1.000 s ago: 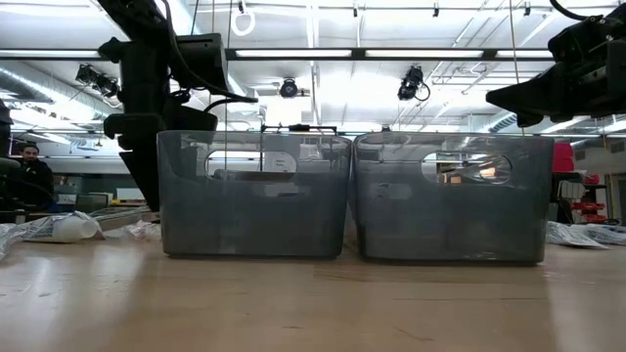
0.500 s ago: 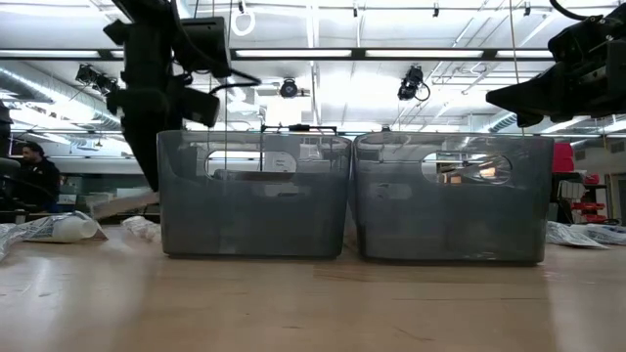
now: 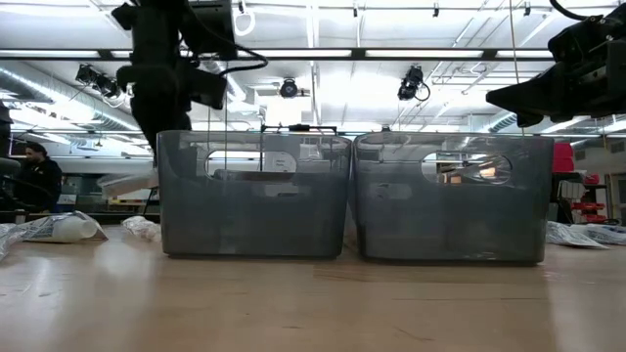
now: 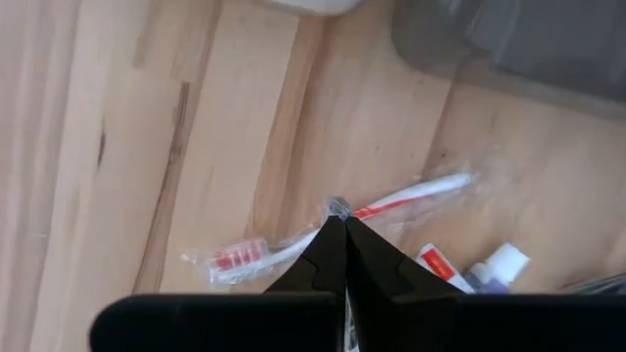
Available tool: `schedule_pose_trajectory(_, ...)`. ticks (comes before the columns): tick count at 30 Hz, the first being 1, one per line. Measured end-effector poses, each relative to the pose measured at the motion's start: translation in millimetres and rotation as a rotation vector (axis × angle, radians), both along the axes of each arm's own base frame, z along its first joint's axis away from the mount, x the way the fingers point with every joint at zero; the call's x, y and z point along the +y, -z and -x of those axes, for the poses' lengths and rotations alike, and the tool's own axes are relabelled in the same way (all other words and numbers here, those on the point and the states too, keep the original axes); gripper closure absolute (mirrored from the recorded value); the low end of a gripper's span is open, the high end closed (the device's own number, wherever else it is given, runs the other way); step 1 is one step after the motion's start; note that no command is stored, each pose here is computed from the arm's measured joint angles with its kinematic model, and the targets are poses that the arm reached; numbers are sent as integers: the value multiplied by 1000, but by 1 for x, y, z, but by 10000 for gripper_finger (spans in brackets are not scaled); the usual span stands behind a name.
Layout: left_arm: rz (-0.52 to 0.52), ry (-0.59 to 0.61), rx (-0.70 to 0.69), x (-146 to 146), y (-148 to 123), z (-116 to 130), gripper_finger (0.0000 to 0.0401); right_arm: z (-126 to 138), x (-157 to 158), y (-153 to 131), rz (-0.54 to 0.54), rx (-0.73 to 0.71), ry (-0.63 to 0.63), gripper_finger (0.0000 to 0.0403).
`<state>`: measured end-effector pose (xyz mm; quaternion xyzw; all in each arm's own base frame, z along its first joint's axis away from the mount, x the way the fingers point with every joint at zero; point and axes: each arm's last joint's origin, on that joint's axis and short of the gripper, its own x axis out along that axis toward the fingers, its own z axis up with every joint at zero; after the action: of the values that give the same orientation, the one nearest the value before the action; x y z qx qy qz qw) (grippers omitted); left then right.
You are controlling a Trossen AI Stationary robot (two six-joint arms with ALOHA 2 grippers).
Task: Pick & Place Travel size toiletries
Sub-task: Put the silver nail cutter into the left black bin
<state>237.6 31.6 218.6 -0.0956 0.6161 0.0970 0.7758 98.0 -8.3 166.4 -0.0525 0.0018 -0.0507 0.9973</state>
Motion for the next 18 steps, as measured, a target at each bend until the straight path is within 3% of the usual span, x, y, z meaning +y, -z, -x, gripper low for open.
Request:
schedule_pose_trajectory(12, -17, 44, -153, 2, -56, -16, 400, 0, 0, 0, 0, 0, 0, 389)
schedule_pose_trajectory(18, -30, 81, -157, 2, -62, -17, 400, 0, 0, 0, 0, 0, 0, 390)
